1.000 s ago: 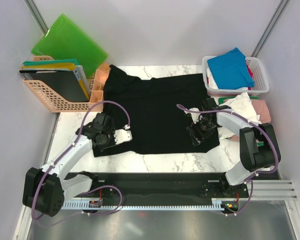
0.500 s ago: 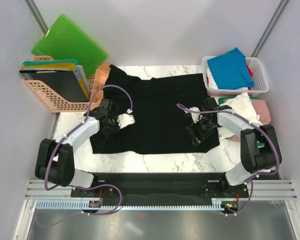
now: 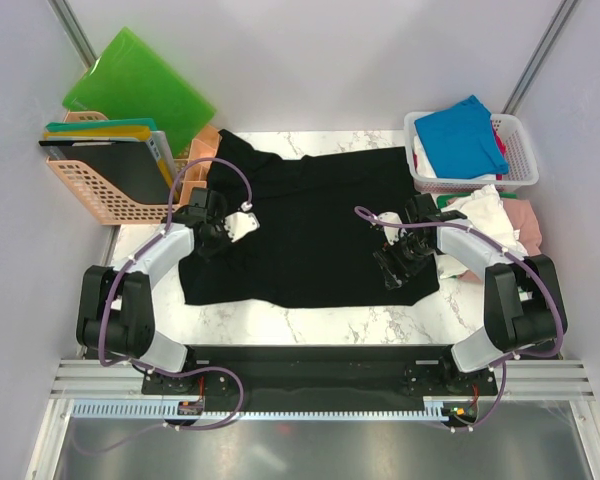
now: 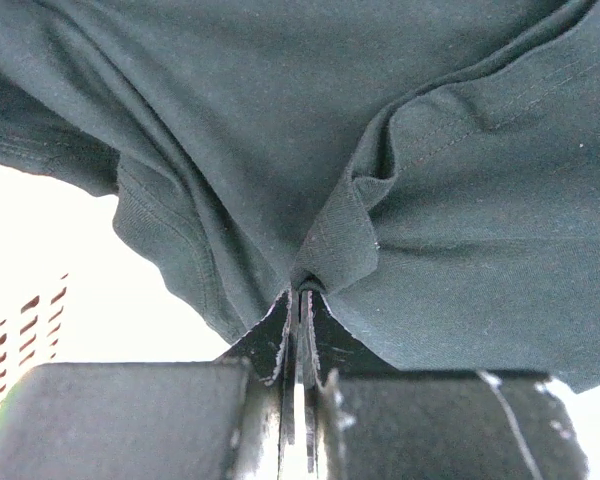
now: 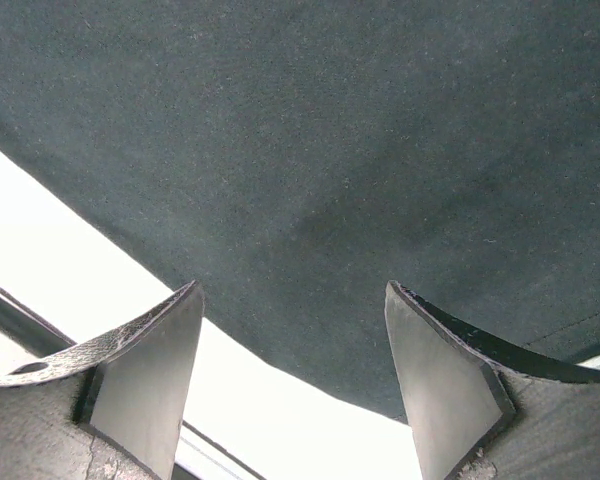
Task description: Fold and stack the t-shirts
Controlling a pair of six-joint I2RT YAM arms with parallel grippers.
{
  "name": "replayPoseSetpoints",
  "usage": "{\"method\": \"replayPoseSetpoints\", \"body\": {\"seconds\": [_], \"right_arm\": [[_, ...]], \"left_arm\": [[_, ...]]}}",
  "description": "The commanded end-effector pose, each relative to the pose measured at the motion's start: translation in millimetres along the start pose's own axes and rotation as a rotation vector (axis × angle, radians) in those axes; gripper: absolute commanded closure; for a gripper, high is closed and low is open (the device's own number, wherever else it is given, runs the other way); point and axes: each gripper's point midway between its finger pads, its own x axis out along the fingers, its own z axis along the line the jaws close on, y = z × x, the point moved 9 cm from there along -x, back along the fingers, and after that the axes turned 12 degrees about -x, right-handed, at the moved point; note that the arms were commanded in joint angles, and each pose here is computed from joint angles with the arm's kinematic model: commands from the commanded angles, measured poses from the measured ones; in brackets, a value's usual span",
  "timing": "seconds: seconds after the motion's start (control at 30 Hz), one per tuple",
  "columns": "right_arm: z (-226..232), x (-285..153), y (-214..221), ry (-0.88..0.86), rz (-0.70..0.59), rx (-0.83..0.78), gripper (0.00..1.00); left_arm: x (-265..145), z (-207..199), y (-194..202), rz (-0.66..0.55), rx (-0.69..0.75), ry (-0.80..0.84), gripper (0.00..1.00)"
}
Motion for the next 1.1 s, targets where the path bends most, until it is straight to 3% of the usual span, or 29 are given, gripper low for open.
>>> {"method": "replayPoseSetpoints", "body": {"seconds": [0.0, 0.43, 1.07], "right_arm": [[-1.2, -2.7, -3.2, 0.005, -0.016, -0.024, 0.2], [2.2, -15.3, -6.7, 0.037, -0.061, -0.039, 0.19], [3.4, -26.2, -4.0, 0.054, -0.022, -0.06, 0.19]], "left_arm": [[-16.5, 15.1, -13.1, -0.077, -0.042, -0.091, 0.98], [-14.8, 45.6, -11.6, -0.072, -0.099, -0.156, 0.98], [-2.0, 69.9, -30.8, -0.071, -0.107, -0.166, 0.98]]}}
